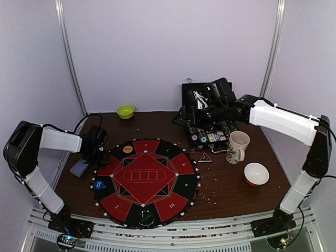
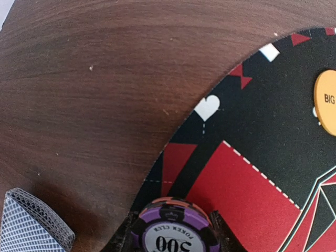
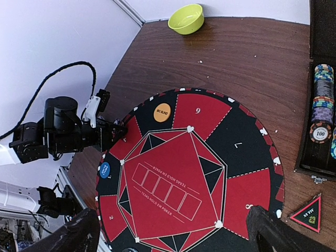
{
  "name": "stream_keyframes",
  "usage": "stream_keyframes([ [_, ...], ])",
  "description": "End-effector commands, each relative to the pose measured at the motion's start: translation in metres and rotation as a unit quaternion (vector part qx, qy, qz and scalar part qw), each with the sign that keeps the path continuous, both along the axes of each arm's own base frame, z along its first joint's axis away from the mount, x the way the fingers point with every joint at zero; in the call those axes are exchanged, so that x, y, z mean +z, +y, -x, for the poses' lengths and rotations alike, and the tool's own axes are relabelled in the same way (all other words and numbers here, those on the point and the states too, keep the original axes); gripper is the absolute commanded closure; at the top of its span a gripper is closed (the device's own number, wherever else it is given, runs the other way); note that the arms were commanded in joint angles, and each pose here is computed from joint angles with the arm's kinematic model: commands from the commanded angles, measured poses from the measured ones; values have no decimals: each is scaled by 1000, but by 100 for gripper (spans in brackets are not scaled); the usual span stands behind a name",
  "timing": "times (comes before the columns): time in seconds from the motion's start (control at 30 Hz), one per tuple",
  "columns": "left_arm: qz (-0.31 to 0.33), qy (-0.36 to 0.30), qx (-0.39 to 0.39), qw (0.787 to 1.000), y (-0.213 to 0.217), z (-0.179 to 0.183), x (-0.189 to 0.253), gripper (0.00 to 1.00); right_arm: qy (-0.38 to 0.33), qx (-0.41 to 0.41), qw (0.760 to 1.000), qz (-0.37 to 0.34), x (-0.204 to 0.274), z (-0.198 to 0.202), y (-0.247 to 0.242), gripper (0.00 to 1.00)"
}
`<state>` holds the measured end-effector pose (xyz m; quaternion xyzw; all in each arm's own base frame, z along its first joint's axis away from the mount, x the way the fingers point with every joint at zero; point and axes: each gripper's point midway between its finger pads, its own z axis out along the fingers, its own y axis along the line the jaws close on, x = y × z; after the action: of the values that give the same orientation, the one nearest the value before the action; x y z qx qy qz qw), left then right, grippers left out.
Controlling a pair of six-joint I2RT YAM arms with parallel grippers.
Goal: Distribute texas hold em gaming equipment
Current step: Place the poker chips pile at the small blind area.
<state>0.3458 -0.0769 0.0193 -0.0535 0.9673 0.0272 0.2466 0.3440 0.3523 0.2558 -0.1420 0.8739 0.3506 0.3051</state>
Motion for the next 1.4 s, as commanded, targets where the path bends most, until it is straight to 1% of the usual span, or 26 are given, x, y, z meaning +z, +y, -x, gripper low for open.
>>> stream_keyframes([
  [0.0,4,2,41,999,11,12,-9,100,-9,2,1000,21,-1,4,-8,0],
  [0.1,1,17,42,999,14,23,-14,100,-8,6,1000,17,0,3,-4,0],
  [0.17,-18,27,60,998,24,31,-14,100,-5,11,1000,12,1,2,0,0],
  [0.3,-39,19,71,997,35,40,-6,99,1,18,1000,9,-1,2,4,0],
  [0.4,-58,17,68,996,41,40,-5,85,1,18,1000,14,-4,1,4,0],
  [0.47,-60,26,57,996,40,42,-12,80,3,21,1000,17,-4,1,5,0],
  [0.63,-29,40,40,998,28,47,-28,78,-5,17,999,27,-1,0,1,0],
  [0.67,-24,42,38,998,27,49,-30,75,-7,17,999,27,0,0,1,0],
  [0.73,-21,46,33,998,26,51,-33,66,-8,18,999,28,1,-1,1,0],
  [0.8,-21,49,31,998,26,52,-34,55,-7,20,999,28,1,-1,2,0],
  [0.93,-21,40,29,999,24,48,-29,43,-10,23,999,23,6,-2,5,0],
  [1.1,-13,37,25,999,22,48,-21,35,-17,35,999,27,10,-1,6,0],
  [1.2,7,14,12,1000,14,41,-5,23,-37,69,995,66,5,-3,1,0],
  [1.27,22,-11,-7,1000,6,33,14,18,-57,84,990,102,2,-15,-10,0],
  [1.33,38,-40,-37,998,-6,22,37,12,-96,115,978,145,-3,-30,-23,0],
  [1.37,48,-52,-54,996,-12,17,48,10,-118,132,969,170,-8,-37,-31,0],
])
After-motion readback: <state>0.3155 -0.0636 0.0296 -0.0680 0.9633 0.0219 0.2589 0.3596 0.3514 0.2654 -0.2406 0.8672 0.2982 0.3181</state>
